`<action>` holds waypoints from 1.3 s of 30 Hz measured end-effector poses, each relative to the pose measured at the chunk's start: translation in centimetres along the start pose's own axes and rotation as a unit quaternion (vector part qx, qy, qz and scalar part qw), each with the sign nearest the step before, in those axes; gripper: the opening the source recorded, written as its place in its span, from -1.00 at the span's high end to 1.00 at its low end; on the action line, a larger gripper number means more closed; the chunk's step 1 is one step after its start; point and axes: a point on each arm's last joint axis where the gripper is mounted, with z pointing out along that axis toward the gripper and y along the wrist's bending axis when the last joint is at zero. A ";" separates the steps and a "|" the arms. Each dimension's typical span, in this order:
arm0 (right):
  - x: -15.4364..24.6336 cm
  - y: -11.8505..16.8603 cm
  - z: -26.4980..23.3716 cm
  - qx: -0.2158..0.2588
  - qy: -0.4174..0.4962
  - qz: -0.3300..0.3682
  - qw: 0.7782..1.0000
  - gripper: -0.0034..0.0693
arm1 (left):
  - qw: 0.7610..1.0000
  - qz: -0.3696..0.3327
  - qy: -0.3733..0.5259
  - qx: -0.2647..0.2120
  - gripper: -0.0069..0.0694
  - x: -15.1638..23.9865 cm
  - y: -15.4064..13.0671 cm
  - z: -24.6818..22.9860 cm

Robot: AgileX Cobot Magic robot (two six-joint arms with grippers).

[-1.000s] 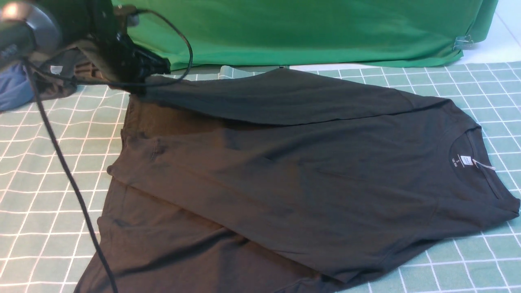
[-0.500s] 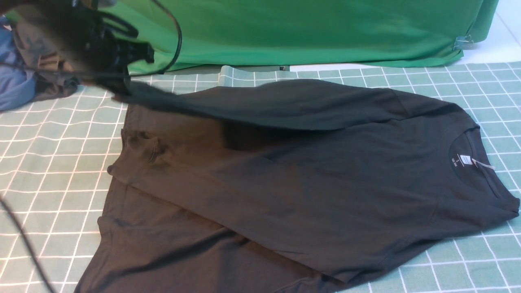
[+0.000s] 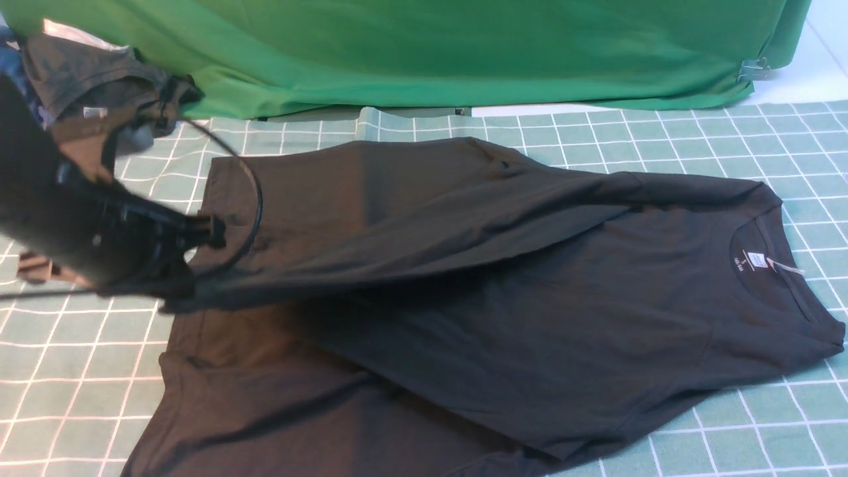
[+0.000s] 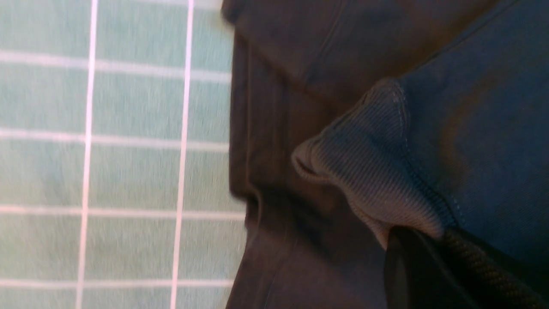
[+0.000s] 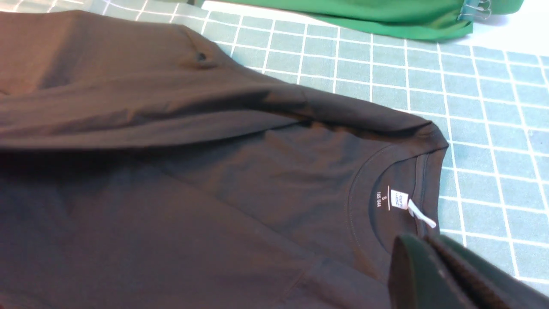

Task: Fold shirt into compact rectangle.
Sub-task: 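Fold the left side of the dark shirt inward over its body with the left gripper, then grasp the near edge of the shirt at its hem and shoulder corners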

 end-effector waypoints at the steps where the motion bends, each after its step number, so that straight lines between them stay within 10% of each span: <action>1: 0.0 0.0 0.0 0.000 0.000 0.000 1.000 0.85 | 1.000 -0.001 0.005 -0.001 0.78 0.3 0.1 0.2; 12: 0.1 0.1 0.0 -0.006 0.004 0.009 1.000 0.86 | 1.000 -0.003 0.016 -0.003 0.68 0.9 0.3 0.6; 26: 0.1 0.1 0.0 -0.007 0.006 0.010 1.000 0.85 | 0.990 0.006 0.134 -0.043 -0.66 4.2 1.4 1.5; 39: 0.0 0.2 0.0 -0.010 -0.001 0.011 1.000 0.85 | 0.981 0.000 0.180 -0.066 -0.45 9.8 3.3 5.3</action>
